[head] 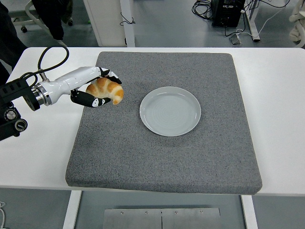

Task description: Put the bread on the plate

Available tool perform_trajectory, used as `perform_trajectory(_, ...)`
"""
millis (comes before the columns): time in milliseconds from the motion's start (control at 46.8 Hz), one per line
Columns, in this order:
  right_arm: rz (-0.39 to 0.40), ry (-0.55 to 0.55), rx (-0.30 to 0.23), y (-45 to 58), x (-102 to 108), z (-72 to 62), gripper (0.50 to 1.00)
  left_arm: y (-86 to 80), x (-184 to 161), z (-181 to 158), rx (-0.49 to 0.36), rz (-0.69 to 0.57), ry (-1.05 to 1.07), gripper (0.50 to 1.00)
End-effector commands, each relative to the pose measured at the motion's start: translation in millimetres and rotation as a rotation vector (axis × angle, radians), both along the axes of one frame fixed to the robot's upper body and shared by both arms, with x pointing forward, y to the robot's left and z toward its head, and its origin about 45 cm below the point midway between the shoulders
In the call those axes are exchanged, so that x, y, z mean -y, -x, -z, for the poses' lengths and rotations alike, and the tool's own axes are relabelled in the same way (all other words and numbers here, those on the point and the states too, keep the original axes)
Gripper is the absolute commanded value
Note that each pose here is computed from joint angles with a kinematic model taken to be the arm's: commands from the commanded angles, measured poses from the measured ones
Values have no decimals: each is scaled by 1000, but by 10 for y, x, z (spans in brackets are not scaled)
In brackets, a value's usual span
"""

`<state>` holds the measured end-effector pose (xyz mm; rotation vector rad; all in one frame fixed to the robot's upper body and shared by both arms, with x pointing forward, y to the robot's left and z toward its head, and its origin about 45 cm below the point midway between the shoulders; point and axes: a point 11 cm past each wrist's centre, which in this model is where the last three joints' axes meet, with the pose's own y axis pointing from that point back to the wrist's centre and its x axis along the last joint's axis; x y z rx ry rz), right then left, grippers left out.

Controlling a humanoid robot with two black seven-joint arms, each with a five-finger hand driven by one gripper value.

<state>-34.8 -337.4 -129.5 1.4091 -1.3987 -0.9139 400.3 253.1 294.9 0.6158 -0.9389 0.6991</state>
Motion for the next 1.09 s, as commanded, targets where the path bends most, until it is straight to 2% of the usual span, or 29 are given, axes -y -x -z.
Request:
perform_trajectory(0, 0, 0, 0, 0, 0, 0, 1000, -47, -5, -146, 11, 1, 16, 599)
perform_trajectory(256, 0, 0, 0, 0, 0, 0, 1000, -162, 113, -390, 2, 49, 66, 607)
perform_trajectory(577, 0, 0, 0, 0, 0, 0, 1000, -479, 403, -387, -65, 111, 131, 621)
perform_trajectory(791, 0, 0, 0, 0, 0, 0, 1000, -507, 777, -265, -89, 158, 165, 625)
perform_trajectory(1068, 0, 0, 0, 0, 0, 0, 1000, -430, 1214, -224, -96, 236, 186, 627)
